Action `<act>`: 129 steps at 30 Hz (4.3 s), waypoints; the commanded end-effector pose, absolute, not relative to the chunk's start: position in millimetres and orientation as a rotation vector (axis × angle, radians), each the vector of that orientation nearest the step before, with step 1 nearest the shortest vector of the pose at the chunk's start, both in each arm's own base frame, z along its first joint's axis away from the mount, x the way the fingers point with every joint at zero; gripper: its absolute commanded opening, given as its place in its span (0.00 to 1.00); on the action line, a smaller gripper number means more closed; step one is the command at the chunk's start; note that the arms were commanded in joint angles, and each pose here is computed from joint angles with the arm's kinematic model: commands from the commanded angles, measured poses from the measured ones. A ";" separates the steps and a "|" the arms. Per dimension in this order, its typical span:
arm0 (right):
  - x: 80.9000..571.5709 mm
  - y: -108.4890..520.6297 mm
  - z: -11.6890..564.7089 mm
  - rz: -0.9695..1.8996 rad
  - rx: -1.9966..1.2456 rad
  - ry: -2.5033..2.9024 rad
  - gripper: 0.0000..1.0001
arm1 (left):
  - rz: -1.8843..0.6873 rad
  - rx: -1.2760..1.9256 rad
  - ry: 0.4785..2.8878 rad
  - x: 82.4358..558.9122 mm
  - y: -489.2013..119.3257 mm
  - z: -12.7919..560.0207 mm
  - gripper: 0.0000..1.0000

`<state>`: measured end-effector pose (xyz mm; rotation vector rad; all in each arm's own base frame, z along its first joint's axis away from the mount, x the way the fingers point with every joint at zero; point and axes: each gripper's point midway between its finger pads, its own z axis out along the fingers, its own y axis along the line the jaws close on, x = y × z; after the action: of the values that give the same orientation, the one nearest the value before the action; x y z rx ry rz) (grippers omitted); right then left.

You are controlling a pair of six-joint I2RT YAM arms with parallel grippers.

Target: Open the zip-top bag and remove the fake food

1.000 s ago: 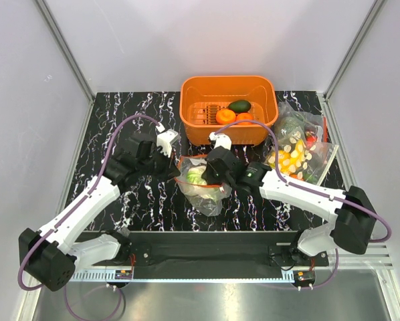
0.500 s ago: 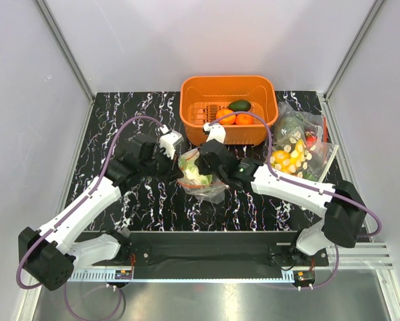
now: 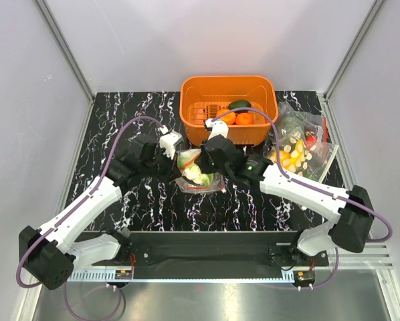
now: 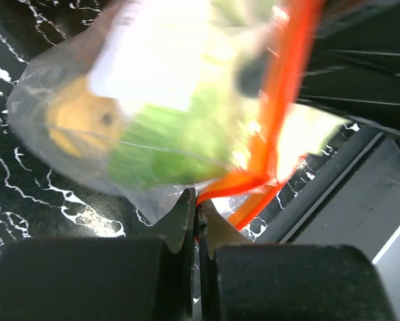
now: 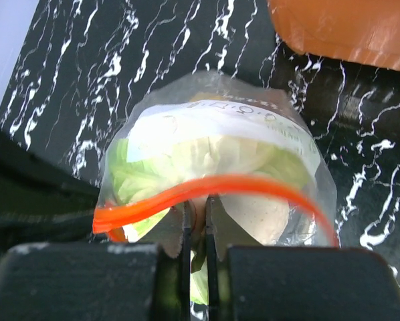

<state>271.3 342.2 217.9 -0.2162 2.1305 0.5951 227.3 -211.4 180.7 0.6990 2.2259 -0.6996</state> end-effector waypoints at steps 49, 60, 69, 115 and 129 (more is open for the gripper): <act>432.6 176.5 382.6 0.468 -0.263 1.840 0.00 | -0.650 0.636 2.195 243.6 -204.7 193.5 0.00; 566.8 137.7 301.5 0.294 -0.099 1.953 0.00 | -0.657 0.641 2.202 242.9 -205.8 191.0 0.00; 581.1 130.8 269.2 0.241 -0.056 2.003 0.48 | -0.661 0.646 2.204 242.5 -206.4 190.6 0.00; 238.1 365.0 277.3 0.818 -0.709 2.027 0.40 | -0.650 0.646 2.216 243.6 -206.0 187.7 0.00; 247.1 369.6 184.5 0.679 -0.716 2.217 0.38 | -0.655 0.649 2.222 243.4 -206.8 186.0 0.00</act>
<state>235.6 365.0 189.3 -0.7354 2.2431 0.7242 236.0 -200.3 169.5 0.6447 2.2799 -0.6312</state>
